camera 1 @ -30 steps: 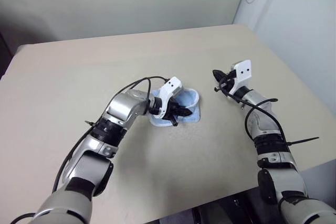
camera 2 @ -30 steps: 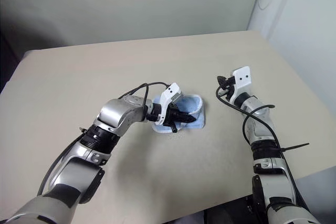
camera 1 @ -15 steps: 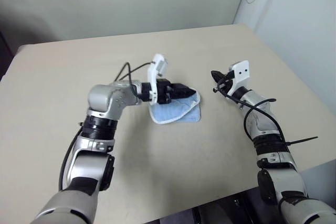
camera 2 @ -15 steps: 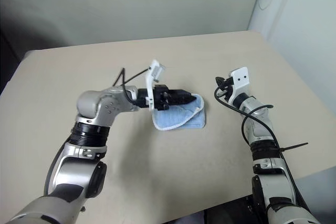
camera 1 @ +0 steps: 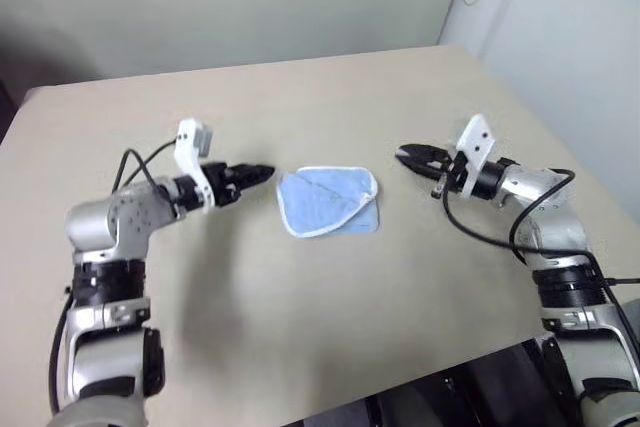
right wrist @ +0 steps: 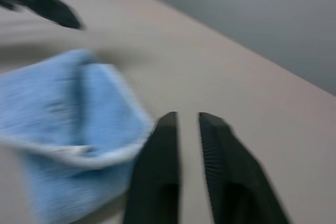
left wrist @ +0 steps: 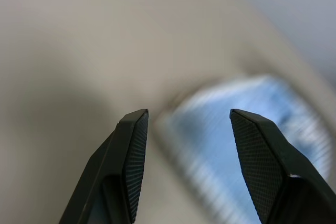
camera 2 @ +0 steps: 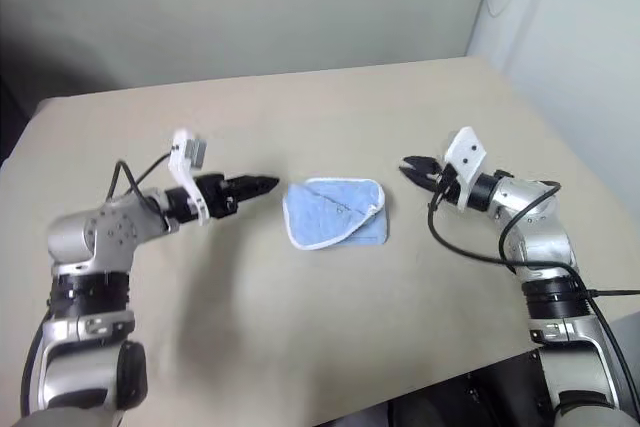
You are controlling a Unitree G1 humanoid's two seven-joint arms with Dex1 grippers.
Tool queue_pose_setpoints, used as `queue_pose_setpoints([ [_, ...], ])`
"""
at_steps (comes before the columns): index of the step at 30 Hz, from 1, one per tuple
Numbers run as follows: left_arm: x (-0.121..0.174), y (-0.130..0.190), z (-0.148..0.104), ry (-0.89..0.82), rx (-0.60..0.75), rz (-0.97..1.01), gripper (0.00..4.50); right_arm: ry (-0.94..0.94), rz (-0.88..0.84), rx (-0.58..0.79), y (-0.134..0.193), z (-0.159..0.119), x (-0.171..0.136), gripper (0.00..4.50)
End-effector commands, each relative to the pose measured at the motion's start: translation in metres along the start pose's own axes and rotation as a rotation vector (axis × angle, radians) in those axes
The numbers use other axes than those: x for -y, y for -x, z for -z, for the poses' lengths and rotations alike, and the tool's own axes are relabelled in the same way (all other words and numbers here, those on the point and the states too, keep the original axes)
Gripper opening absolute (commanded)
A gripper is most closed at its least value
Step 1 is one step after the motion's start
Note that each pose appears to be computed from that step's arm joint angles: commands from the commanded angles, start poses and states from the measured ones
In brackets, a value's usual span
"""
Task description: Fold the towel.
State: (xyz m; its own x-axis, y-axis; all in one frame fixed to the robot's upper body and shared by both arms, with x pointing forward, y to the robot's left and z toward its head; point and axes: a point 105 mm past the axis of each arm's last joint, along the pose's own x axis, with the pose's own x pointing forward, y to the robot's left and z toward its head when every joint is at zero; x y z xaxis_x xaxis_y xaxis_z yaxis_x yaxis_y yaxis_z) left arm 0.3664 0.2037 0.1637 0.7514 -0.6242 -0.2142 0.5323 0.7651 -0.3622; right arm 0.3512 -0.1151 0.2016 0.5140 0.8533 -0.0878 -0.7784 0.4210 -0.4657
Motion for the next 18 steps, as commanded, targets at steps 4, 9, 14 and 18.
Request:
queue_pose_setpoints([
  [4, 0.002, 0.011, -0.006, -0.032, 0.110, -0.018, 2.72, 0.125, -0.286, 0.032, -0.021, -0.023, -0.052, 1.22],
  [9, -0.005, 0.017, -0.003, -0.006, 0.147, -0.066, 2.72, 0.199, -0.391, 0.016, -0.041, -0.016, -0.080, 1.22],
  [14, -0.002, 0.018, 0.001, 0.003, 0.152, -0.072, 2.72, 0.300, -0.453, 0.007, -0.053, -0.007, -0.097, 1.81],
  [18, -0.002, 0.019, 0.001, 0.017, 0.164, -0.080, 2.72, 0.426, -0.440, 0.019, -0.062, -0.002, -0.099, 3.05],
])
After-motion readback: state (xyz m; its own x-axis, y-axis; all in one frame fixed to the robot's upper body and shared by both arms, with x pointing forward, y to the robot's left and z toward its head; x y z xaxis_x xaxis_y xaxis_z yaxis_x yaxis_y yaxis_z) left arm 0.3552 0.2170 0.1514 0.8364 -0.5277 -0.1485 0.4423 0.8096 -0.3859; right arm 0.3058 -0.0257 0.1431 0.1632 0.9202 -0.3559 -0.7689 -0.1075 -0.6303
